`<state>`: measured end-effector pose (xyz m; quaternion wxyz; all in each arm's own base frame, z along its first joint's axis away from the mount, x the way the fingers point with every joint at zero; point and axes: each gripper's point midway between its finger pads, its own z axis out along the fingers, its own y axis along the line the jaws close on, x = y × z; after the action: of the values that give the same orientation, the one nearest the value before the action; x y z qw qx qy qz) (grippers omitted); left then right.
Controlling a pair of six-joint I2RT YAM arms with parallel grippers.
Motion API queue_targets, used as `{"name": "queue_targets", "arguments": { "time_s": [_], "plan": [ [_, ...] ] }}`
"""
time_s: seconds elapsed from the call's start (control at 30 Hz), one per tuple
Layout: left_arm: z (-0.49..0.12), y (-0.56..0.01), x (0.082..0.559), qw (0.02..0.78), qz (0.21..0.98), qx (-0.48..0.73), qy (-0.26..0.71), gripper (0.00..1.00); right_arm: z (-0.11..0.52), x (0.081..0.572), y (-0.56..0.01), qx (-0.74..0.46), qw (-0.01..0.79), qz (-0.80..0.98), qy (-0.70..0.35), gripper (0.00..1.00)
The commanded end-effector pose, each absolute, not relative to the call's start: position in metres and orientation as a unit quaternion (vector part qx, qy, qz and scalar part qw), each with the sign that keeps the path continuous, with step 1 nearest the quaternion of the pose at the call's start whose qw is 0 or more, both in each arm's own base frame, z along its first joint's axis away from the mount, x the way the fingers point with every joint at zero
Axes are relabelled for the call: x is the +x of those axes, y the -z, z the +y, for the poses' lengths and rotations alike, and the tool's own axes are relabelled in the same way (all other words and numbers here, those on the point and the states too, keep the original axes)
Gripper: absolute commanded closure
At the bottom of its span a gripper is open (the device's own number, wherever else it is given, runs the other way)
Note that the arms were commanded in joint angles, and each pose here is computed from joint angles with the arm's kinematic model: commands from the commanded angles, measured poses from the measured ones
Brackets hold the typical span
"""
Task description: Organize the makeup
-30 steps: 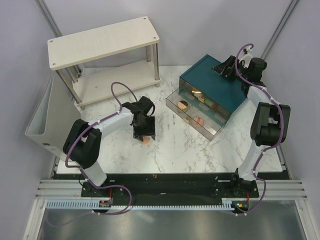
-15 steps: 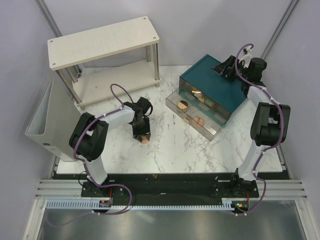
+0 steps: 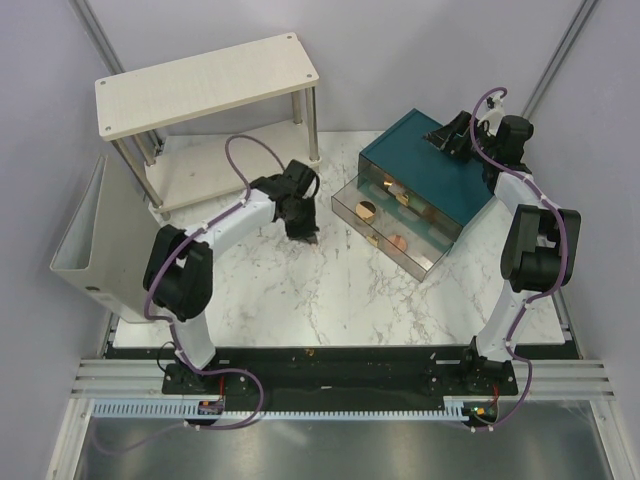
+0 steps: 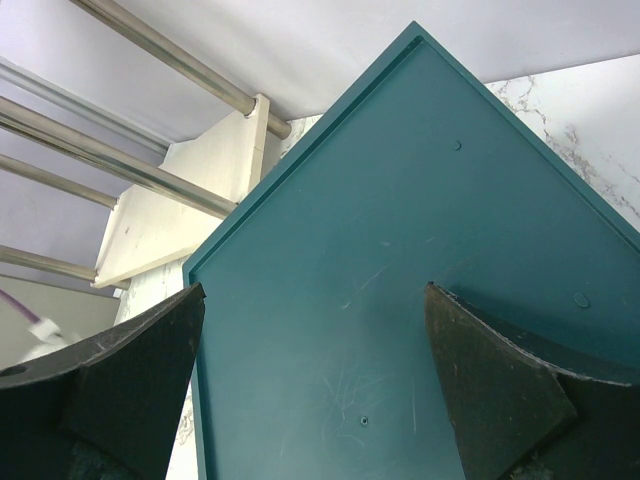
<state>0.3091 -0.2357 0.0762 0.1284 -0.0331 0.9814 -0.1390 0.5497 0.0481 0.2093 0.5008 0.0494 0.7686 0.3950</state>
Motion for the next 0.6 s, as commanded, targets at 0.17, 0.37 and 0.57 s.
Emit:
{"name": "queue_targets", "arguments": {
  "time_s": [0.17, 0.37, 0.57],
  "plan": [
    [-0.372, -0.177, 0.383, 0.214, 0.921, 0.062, 0.32, 0.96, 0.062, 0.536, -0.163, 0.083, 0.428, 0.799, -0.415, 0.02],
    [-0.415, -0.153, 0.404, 0.186, 0.915, 0.067, 0.351, 0.92, 0.063, 0.536, -0.161, 0.084, 0.425, 0.801, -0.414, 0.02],
    [-0.43, -0.145, 0.408, 0.185, 0.912, 0.082, 0.356, 0.38, 0.064, 0.536, -0.16, 0.087, 0.422, 0.802, -0.412, 0.02]
  ]
}}
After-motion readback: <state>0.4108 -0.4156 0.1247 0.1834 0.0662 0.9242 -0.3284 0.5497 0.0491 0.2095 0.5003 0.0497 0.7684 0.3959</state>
